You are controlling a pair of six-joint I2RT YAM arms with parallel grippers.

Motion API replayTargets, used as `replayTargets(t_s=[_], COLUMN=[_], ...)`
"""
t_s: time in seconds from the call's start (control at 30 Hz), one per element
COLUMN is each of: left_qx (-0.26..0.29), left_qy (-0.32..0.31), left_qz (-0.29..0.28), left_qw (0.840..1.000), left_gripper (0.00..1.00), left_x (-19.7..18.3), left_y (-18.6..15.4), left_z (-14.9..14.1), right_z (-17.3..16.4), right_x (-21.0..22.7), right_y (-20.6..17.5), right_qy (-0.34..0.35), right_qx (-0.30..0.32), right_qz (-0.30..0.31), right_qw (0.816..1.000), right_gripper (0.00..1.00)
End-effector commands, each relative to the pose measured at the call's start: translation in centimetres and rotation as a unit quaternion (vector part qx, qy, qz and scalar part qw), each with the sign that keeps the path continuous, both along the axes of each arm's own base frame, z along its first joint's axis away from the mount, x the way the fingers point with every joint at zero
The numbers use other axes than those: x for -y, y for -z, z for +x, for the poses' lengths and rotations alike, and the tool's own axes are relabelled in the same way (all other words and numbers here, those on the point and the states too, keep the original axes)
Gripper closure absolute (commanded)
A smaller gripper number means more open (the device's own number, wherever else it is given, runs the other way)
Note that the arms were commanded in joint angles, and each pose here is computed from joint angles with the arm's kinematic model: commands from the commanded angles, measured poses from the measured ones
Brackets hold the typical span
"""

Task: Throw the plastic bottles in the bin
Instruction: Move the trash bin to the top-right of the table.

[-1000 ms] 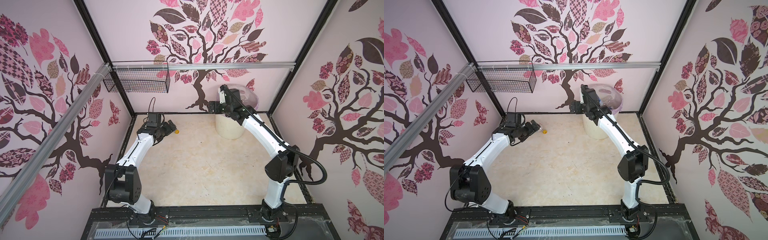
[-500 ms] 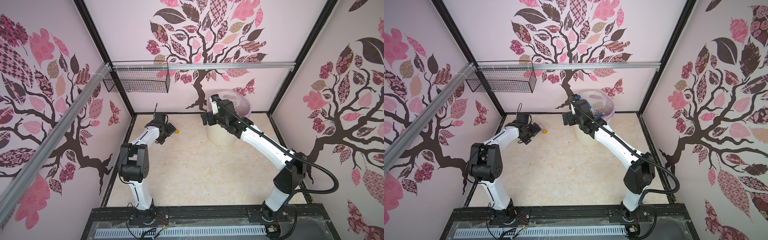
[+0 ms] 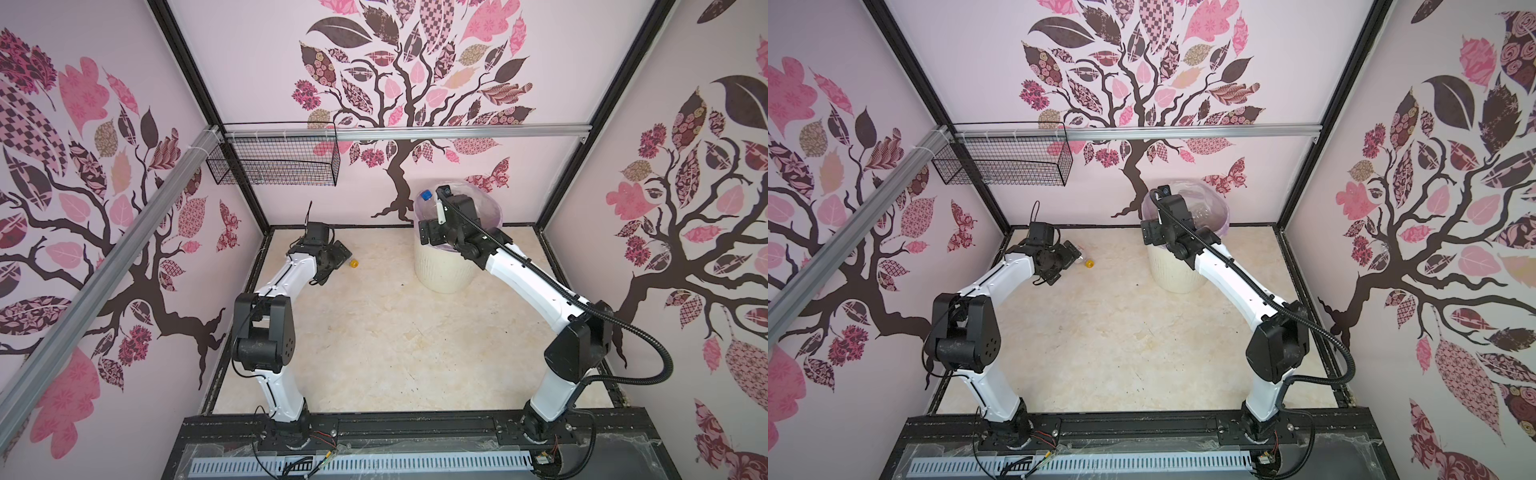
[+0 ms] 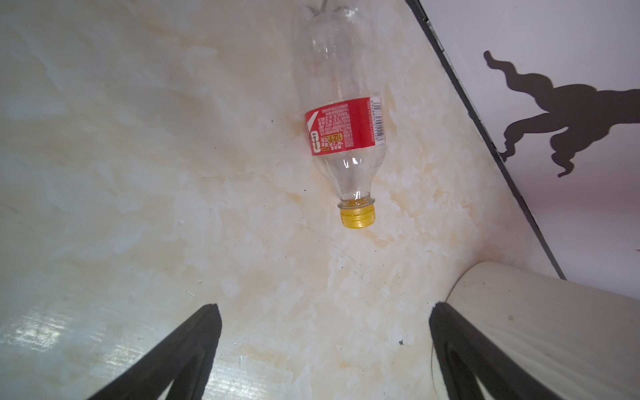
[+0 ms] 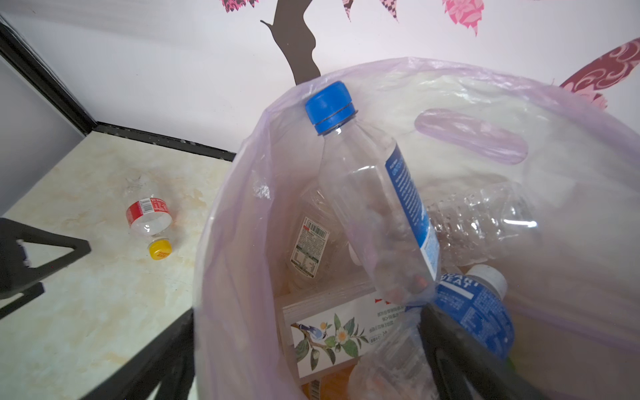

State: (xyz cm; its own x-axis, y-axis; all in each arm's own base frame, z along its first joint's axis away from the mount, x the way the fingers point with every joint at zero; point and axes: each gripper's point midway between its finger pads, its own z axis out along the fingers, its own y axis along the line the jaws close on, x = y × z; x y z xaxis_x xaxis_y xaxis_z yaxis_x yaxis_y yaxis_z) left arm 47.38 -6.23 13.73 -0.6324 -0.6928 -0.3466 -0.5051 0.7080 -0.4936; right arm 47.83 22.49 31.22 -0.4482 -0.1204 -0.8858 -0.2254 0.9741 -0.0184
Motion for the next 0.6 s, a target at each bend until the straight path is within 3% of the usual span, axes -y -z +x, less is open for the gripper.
replayTargets(t_s=[0.0,0.2,0.37,0.57], left_qx=[0.011,0.012,0.009,0.011], left_qy=[0.014,0.022,0.029,0.038], left_qz=[-0.001,-0.005,-0.006,0.009], left_qw=[1.0,1.0,1.0,0.999], left_gripper=[0.02,0.02,0.02,0.02], left_x=[0.3,0.6,0.8,0.5], left_y=[-0.5,-0.7,-0.7,-0.9], left_z=[-0.5,-0.6,-1.0,-1.4], right_z=[1.6,2.6,2.7,0.6], right_x=[3.6,6.8,6.8,4.9], right_y=[0.9,0.0,-1.6,-8.0], right_qy=[0.06,0.094,0.089,0.046], right_qx=[-0.01,0.002,0.01,0.062], right_qz=[-0.036,-0.054,-0.04,0.029], right_qw=[0.998,0.994,0.995,0.997], right_gripper=[0.0,0.0,0.0,0.0])
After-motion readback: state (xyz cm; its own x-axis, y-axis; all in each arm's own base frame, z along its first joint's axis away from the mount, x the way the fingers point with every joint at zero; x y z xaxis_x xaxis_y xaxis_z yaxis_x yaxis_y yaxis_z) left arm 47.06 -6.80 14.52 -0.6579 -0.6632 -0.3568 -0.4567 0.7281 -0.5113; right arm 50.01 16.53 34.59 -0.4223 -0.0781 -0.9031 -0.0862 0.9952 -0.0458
